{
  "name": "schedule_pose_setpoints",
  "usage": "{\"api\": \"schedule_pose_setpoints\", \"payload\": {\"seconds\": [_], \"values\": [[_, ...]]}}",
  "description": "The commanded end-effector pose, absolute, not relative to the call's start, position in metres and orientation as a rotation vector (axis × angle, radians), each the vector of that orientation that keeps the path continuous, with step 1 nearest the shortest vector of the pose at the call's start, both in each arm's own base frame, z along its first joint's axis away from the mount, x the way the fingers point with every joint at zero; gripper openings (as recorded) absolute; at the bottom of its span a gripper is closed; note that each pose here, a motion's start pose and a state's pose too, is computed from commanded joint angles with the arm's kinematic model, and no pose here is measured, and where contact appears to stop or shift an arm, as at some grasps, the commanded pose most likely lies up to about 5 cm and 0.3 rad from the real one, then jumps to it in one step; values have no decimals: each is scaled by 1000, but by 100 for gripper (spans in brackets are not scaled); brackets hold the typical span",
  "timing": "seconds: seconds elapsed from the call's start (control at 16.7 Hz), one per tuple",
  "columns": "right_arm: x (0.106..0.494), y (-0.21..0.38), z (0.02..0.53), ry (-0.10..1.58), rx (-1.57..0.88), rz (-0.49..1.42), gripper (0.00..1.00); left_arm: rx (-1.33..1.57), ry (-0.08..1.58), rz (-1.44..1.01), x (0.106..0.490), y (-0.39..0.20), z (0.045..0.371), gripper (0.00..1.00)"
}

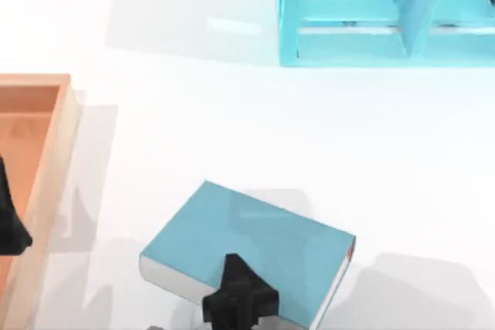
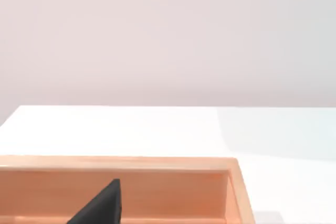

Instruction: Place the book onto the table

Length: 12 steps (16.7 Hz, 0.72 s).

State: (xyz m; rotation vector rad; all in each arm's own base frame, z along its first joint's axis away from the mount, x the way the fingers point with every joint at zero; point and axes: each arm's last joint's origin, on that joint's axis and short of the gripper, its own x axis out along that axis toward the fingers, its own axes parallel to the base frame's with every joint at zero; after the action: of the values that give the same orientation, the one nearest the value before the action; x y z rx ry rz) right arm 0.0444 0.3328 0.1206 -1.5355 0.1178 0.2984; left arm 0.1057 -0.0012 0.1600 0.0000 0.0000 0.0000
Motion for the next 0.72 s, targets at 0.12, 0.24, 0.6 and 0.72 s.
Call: {"api": "schedule_pose_setpoints", "payload": {"seconds": [0.12,0.24,0.6,0.72], "values": [[44,333,109,118,-1537,299,0,0,0,0,106,-1,160,100],[45,332,105,119,-1542,298,0,0,0,0,106,-1,160,100],[45,332,105,119,-1542,298,23,0,0,0,106,-1,160,100],[45,332,105,119,-1542,298,38,0,0,0,106,-1,160,100]]}}
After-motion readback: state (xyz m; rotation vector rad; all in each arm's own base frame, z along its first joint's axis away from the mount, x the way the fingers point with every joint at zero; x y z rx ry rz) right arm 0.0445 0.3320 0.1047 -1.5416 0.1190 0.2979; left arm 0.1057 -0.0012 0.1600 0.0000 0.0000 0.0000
